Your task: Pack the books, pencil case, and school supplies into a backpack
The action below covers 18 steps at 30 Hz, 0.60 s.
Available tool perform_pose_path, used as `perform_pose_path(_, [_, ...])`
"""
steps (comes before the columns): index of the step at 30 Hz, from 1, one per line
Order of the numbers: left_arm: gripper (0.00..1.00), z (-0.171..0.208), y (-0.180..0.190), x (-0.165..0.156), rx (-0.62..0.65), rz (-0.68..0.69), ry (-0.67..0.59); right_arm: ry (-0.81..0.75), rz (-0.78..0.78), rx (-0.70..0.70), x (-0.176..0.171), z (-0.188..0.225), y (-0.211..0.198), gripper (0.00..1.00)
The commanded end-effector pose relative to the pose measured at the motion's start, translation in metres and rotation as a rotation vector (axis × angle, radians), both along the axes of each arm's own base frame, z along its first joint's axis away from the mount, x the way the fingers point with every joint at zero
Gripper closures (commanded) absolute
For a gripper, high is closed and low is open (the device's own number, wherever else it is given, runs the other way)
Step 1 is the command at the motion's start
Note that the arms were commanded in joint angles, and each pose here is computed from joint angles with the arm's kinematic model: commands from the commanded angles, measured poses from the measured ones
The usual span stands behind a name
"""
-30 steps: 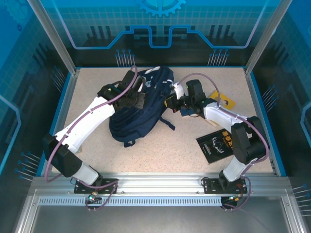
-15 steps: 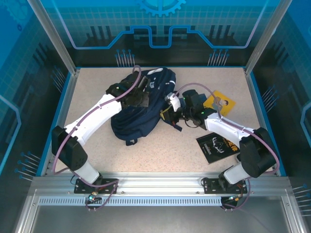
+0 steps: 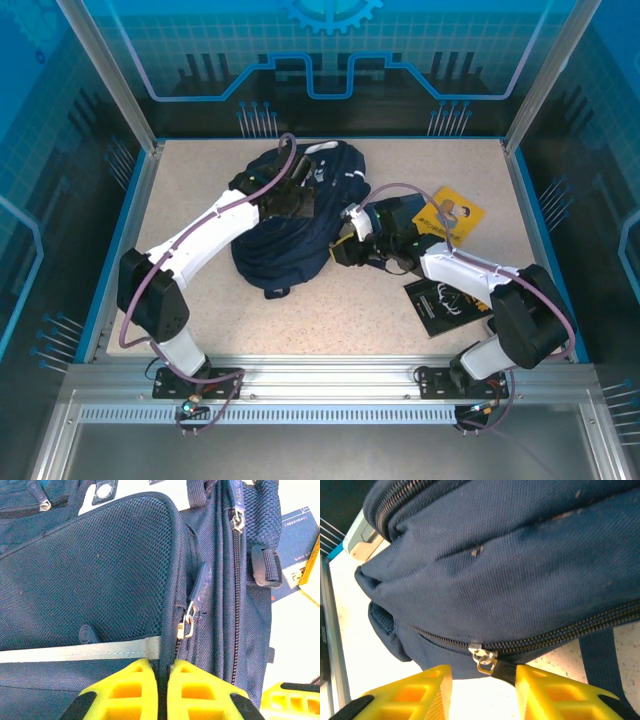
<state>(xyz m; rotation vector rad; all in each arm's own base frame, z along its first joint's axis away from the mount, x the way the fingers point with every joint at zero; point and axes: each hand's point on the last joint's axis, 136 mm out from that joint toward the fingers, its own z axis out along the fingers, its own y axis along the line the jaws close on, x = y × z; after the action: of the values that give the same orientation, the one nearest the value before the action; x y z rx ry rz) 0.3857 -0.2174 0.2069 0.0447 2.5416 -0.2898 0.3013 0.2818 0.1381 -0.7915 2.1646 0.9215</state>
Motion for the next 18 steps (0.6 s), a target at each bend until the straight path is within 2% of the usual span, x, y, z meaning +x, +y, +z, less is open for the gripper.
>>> perform_pose_path(1, [1.00,0.039,-0.012,0.018,-0.109,0.011,-0.112,0.004,-0.009,0.018,0.006,-0.002,0.004,0.55])
perform_pose_path(6, [1.00,0.041,-0.015,0.019,-0.116,0.001,-0.112,-0.001,-0.022,-0.005,0.014,-0.011,0.005,0.55])
perform_pose_path(11, [1.00,0.041,-0.015,0.020,-0.113,0.000,-0.110,-0.048,0.013,-0.040,0.016,-0.016,0.008,0.64])
perform_pose_path(16, [1.00,0.037,-0.016,0.023,-0.113,0.014,-0.103,-0.067,0.044,-0.056,0.012,-0.016,0.010,0.90])
perform_pose_path(18, [1.00,0.035,-0.016,0.026,-0.121,0.031,-0.096,-0.084,0.066,-0.066,0.006,-0.014,0.013,0.95])
